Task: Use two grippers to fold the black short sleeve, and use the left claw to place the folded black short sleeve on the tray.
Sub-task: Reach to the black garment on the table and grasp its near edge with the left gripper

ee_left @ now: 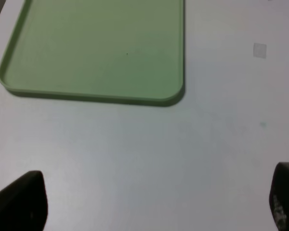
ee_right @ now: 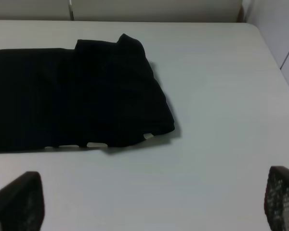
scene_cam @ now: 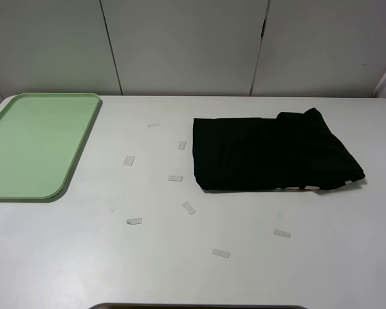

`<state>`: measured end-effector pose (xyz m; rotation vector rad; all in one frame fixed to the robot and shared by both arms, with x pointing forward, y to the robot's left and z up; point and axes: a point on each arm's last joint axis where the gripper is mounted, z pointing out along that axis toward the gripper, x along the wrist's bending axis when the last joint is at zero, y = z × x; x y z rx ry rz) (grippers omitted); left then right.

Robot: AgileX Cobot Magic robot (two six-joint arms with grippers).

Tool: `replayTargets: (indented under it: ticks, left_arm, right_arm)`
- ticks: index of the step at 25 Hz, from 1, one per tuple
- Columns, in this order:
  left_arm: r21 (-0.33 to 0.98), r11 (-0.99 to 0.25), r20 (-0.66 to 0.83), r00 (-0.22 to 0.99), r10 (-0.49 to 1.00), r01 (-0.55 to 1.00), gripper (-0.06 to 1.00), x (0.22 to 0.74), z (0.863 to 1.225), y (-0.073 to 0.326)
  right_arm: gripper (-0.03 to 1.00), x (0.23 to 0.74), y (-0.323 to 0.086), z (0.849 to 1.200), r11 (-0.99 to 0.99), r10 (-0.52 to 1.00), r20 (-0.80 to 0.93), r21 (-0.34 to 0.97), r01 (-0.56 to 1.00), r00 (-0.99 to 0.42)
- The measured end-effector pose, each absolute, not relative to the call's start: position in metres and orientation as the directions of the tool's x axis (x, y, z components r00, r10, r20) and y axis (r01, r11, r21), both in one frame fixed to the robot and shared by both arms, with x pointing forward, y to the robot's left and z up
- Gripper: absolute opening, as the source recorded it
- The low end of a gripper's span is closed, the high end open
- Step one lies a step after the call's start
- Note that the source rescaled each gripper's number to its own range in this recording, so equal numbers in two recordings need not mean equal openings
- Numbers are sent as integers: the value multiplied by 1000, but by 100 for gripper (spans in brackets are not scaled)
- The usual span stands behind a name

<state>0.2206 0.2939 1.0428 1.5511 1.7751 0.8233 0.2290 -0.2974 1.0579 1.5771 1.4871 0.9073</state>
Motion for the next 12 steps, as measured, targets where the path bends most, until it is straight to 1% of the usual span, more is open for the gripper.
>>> replayTargets:
  ticks: [12]
  left_arm:
    - [795, 110, -59, -105, 993, 596, 91, 221, 1043, 294]
  right_arm:
    - [100, 235, -298, 1053, -23, 998, -7, 903, 430, 66]
